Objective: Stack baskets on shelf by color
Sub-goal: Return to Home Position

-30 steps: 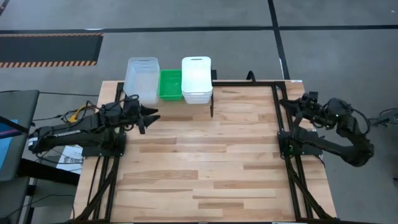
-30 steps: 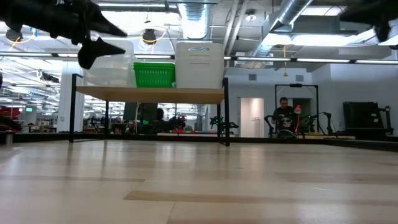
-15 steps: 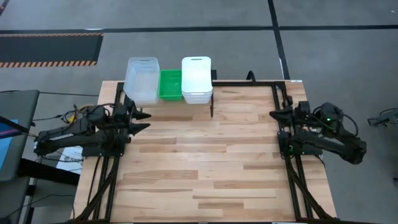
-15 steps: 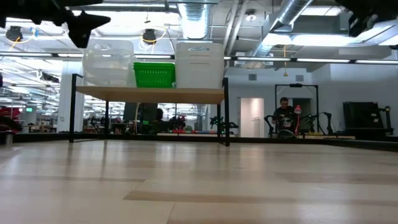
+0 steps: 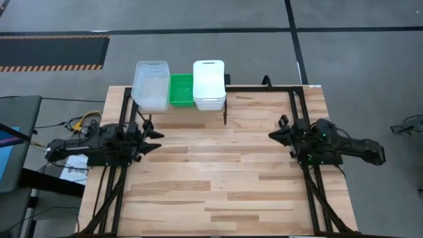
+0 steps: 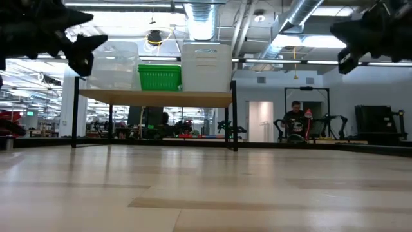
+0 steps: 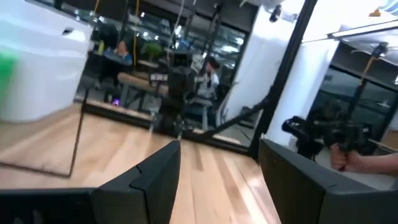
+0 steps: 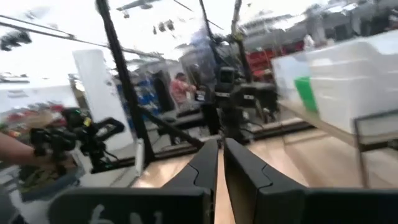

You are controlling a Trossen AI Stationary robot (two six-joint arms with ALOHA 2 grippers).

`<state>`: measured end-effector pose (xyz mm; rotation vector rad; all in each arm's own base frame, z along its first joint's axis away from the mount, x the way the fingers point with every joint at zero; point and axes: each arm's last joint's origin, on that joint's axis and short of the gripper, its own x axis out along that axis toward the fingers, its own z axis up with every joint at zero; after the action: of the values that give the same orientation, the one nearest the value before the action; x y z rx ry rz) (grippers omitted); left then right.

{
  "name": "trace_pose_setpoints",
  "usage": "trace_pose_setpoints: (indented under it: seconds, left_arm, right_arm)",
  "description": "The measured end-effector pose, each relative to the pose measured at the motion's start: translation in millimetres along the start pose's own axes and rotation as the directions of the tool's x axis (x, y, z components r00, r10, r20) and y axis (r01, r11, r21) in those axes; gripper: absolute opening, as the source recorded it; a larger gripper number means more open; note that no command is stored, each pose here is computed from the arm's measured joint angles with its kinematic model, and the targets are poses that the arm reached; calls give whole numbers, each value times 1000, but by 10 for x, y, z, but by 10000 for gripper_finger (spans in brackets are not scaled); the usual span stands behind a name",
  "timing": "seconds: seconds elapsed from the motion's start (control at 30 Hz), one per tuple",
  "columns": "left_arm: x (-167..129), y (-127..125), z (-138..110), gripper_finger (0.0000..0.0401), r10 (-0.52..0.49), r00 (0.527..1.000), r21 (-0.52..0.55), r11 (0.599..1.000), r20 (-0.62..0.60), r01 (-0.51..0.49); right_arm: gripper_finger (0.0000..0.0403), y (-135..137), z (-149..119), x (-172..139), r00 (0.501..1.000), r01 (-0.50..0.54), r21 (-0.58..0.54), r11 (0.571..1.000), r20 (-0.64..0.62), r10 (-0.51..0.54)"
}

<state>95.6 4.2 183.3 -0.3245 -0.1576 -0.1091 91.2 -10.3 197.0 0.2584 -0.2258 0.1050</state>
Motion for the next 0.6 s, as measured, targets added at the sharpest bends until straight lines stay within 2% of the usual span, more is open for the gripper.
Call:
trace_pose_setpoints:
  seconds: [0.1, 0.17, 0.27, 0.4, 0.5, 0.6]
  left_arm:
    - [0, -12, -47, 207, -1, 999, 11, 1000, -45, 1]
    - [0, -24, -67, 207, -11, 998, 49, 999, -64, 14]
    - [2, -48, -53, 207, -32, 998, 119, 992, -48, 38]
    - [2, -50, -88, 207, -35, 996, 178, 983, -84, 49]
    - [-3, -34, -133, 207, -17, 991, 188, 981, -129, 42]
    - [-1, -31, -134, 207, -9, 992, 177, 984, -128, 31]
  right_arm:
    - [52, -3, -70, 3, 1000, -22, 9, 1000, 9, 21]
    - [52, -17, -129, 9, 999, 3, 12, 1000, -48, -3]
    - [52, -31, -144, 3, 998, 42, -28, 999, -55, -43]
    - [52, -42, -155, 3, 996, 64, -85, 994, -60, -70]
    - [52, -47, -173, 1, 994, 65, -128, 990, -78, -75]
    - [52, -57, -200, -2, 991, 72, -123, 990, -107, -86]
